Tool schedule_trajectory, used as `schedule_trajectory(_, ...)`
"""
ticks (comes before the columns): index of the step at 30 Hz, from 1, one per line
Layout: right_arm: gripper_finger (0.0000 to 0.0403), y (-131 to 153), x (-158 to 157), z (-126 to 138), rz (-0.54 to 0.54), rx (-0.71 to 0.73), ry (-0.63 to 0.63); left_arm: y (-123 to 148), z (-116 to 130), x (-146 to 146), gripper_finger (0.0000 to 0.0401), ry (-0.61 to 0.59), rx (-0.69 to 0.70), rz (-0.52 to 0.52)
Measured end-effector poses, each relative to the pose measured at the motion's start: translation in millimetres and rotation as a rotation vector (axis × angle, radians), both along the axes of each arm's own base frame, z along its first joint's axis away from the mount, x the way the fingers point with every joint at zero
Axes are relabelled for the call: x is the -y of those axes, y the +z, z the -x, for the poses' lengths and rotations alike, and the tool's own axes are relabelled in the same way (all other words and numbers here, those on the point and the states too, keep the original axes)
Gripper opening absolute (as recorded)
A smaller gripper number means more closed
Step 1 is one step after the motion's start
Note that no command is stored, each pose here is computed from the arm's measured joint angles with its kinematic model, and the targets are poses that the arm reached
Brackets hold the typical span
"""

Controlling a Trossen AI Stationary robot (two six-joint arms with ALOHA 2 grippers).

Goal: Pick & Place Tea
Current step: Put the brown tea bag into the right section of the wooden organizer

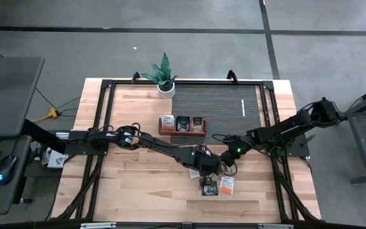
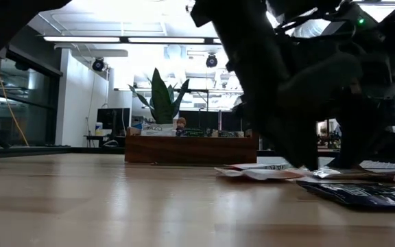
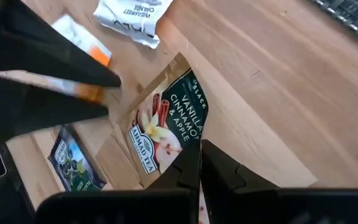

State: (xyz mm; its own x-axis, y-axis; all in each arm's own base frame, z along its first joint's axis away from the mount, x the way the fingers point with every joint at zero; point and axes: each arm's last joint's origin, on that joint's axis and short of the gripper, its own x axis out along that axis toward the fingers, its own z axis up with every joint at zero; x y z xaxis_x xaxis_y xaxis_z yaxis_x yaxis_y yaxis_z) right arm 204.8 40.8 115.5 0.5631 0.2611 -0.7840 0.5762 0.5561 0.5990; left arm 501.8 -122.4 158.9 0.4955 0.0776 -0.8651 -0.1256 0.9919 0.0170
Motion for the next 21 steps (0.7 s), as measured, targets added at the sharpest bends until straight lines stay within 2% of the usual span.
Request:
schedule_trajectory(6, 0.0001, 3.2, 0.7, -2.6, 0.024, 0.045, -0.024, 37.5, 3.8, -10.7, 0.0162, 0.003, 0.062, 0.012)
schedule_trajectory(9, 0.0, 7.4, 1.0, -3.8, 0.036, 0.082, -0.033, 50.3, 6.4, -13.0, 0.0161, -0.008, 0.083, 0.005)
schedule_trajectory(13, 0.0, 15.5, 2.2, -3.2, 0.066, 0.134, -0.046, 53.5, 8.3, -14.5, 0.0156, -0.003, 0.077, -0.008)
schedule_trajectory(15, 0.0, 20.0, 3.2, -2.5, 0.088, 0.161, -0.059, 61.6, 16.8, -15.6, 0.0154, 0.002, 0.043, -0.041)
schedule_trajectory(19, 0.0, 28.0, 5.5, -0.7, 0.149, 0.21, -0.088, 82.0, 24.3, -19.2, 0.0148, 0.016, 0.098, -0.063)
schedule_trajectory(21, 0.0, 31.8, 6.7, 0.4, 0.176, 0.231, -0.102, 87.1, 37.9, -22.8, 0.0145, 0.012, 0.051, -0.103)
